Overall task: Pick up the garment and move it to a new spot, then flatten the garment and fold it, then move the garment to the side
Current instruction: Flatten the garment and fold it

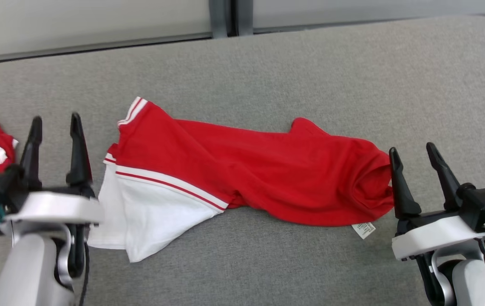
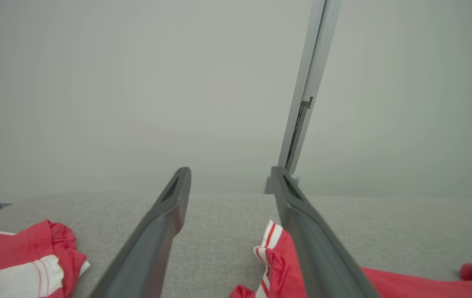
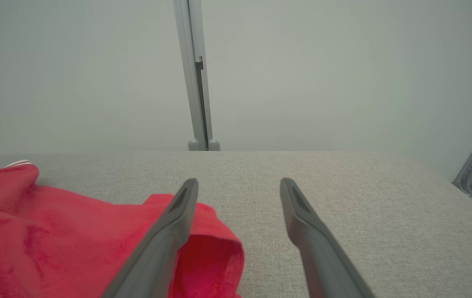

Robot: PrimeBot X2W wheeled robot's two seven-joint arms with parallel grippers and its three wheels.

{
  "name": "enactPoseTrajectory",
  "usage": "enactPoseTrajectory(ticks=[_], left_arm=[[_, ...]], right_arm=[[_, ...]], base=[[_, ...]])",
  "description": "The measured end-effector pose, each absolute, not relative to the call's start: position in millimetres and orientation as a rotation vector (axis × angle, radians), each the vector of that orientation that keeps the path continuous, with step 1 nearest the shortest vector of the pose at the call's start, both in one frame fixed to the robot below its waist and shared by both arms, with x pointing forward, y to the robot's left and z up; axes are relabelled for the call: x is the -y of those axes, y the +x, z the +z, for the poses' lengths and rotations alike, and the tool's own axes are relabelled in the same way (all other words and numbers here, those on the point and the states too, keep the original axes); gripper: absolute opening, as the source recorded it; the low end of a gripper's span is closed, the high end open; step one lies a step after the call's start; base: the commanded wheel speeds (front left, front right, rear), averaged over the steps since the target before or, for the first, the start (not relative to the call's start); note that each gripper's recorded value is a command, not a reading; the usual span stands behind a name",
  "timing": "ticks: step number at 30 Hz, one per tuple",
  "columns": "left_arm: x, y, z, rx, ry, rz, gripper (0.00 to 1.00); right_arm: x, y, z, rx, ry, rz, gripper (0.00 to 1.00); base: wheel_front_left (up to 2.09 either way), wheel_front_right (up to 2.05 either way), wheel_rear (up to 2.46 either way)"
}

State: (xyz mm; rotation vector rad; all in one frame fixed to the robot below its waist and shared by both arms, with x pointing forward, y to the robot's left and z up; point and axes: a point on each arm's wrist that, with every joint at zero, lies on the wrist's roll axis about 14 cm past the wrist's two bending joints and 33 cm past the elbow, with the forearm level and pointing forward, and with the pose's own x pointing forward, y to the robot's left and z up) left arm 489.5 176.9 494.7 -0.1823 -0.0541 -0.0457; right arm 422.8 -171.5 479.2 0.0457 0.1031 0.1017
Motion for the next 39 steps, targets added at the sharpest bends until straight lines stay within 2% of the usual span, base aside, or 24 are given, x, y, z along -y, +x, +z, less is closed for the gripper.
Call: enactPoseTrajectory(ticks=[7, 16, 29, 39], left_arm=[[-191, 423, 509, 0.085, -0.139, -0.022, 1.0], [-188, 376, 509, 0.054, -0.116, -0.021, 1.0], [-182, 371, 510, 0.041, -0.109, -0.031, 1.0], [-175, 385, 517, 0.066, -0.115, -0.043, 1.0]], right_arm=[[152, 405, 494, -0.088, 0.043, 0.167, 1.0], [142, 378, 504, -0.083, 0.052, 0.196, 1.0], [142, 374, 505, -0.092, 0.051, 0.196, 1.0], [129, 377, 455, -0.257, 0.023, 0.25, 1.0]], base=[[0.0, 0.0, 0.0], [0.0, 0.0, 0.0], [0.0, 0.0, 0.0], [0.0, 0.0, 0.0]])
